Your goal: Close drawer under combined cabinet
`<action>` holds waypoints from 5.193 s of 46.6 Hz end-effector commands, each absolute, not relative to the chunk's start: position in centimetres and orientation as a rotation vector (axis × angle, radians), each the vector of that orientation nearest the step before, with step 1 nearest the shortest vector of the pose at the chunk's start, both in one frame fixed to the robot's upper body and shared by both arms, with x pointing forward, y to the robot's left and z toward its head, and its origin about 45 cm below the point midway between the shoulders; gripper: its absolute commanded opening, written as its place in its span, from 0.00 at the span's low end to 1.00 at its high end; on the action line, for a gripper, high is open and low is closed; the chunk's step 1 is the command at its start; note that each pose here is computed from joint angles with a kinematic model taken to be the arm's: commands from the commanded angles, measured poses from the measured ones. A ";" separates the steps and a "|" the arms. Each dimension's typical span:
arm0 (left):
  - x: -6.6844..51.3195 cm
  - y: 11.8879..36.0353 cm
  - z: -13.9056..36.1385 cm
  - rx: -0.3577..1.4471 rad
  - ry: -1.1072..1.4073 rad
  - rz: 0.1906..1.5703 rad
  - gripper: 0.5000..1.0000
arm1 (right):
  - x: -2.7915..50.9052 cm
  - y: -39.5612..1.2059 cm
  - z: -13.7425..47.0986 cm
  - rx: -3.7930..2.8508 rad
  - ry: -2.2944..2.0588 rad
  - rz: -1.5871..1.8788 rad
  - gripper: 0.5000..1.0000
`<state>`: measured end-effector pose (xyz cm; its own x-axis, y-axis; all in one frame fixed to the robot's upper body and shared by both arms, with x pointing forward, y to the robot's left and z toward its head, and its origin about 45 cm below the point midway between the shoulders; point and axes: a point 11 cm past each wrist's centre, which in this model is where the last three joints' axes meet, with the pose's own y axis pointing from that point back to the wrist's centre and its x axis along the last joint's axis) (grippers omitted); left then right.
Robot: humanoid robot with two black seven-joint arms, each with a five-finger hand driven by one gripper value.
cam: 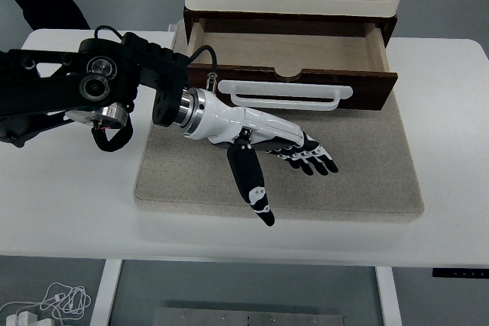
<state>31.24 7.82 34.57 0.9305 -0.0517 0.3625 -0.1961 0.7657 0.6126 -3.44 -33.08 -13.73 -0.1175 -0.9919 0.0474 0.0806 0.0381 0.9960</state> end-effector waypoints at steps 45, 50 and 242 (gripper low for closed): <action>35.9 7.8 33.6 0.892 -0.354 0.203 1.00 | -3.4 -33.1 -13.7 1.061 -1.257 -1.300 0.86; 36.1 8.0 33.6 0.893 -0.352 0.215 1.00 | -3.4 -33.1 -13.7 1.061 -1.257 -1.300 0.86; 41.1 11.8 57.5 -0.277 -0.476 0.558 1.00 | -3.3 -33.1 -13.7 1.062 -1.258 -1.299 0.86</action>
